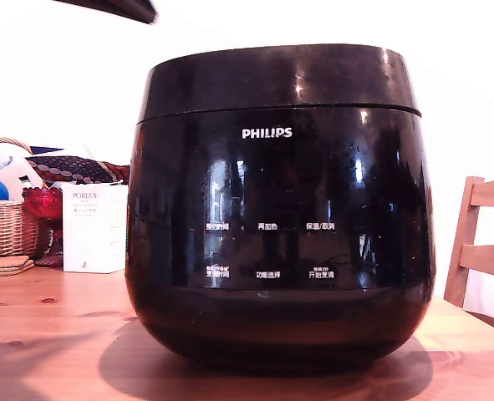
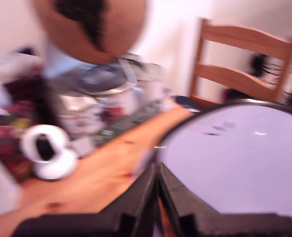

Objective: Close the rice cooker by pressing the lid down with medium force

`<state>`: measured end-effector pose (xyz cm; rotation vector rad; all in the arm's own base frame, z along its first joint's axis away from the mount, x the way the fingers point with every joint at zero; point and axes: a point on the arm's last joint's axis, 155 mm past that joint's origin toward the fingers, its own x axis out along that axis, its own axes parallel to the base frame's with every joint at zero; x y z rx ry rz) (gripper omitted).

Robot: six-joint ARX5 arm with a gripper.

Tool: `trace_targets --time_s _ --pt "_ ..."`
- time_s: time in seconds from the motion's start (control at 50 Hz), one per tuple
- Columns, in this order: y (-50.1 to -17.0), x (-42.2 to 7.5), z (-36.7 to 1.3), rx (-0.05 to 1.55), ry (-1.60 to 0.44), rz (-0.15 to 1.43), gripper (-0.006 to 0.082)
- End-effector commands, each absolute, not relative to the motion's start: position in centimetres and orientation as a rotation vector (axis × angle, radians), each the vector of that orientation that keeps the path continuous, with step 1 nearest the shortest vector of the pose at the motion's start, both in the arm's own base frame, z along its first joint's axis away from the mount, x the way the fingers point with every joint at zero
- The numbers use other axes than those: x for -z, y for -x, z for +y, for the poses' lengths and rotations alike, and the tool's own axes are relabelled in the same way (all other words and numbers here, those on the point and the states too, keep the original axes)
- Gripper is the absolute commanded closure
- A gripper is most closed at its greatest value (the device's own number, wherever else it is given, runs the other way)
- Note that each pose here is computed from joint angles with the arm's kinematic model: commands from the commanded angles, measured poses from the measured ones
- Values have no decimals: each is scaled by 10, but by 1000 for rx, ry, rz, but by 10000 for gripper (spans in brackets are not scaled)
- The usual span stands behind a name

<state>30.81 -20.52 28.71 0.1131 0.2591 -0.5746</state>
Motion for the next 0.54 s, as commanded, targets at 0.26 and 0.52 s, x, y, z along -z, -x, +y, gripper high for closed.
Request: trace_targets --time_s 0.26,0.52 --pt "-330 -313 -127 329 -163 172 789" --pt "-335 -324 -87 211 -147 145 789"
